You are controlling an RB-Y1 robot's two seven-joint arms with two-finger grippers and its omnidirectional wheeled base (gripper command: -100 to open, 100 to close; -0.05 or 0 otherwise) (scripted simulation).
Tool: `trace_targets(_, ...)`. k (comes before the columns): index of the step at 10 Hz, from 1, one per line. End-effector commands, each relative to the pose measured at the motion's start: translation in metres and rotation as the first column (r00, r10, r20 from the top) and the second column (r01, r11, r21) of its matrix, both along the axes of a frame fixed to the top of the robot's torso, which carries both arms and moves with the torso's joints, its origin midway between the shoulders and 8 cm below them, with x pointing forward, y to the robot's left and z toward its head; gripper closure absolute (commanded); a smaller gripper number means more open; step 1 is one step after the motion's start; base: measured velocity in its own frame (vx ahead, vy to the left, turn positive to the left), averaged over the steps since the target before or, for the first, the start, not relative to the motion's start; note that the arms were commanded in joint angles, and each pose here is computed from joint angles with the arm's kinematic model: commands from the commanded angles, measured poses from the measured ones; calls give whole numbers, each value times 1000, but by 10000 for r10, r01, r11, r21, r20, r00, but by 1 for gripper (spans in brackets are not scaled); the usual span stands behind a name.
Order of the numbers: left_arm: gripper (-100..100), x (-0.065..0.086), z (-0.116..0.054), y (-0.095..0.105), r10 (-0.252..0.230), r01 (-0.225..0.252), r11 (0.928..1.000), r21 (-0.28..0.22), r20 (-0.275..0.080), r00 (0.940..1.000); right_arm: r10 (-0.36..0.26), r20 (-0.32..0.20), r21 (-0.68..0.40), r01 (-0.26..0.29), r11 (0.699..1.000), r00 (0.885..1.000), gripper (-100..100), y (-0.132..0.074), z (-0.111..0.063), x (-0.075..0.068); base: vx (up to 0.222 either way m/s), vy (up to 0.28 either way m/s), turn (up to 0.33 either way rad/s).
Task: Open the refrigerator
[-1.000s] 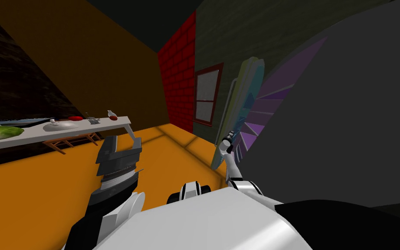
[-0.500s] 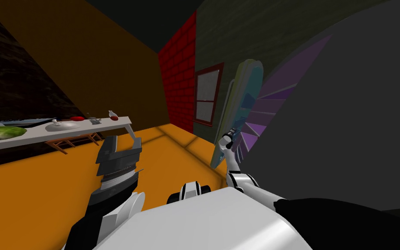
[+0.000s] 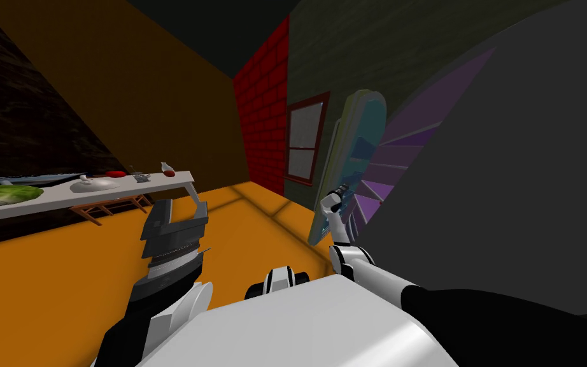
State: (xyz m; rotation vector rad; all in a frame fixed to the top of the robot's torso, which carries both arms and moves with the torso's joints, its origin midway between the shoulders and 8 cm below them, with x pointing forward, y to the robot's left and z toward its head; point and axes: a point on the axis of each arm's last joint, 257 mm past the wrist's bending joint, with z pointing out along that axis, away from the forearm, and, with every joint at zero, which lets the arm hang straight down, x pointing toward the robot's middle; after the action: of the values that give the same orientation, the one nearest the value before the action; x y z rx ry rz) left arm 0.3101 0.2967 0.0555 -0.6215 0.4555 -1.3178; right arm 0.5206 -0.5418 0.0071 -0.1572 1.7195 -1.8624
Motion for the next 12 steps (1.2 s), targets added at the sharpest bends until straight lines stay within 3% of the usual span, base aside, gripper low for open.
trace_targets(1, 0, 0, 0, 0, 0, 0, 10000, 0, 0, 10000, -78, 319, 491, 62, 9988, 9995, -100, -3, 16, 2, 12, 13, 12)
trace_targets(12, 0, 0, 0, 0, 0, 0, 10000, 0, 0, 10000, 36, 1437, 2436, -389, 9691, 9896, -100, 1, 77, 15, 11, 9, 11)
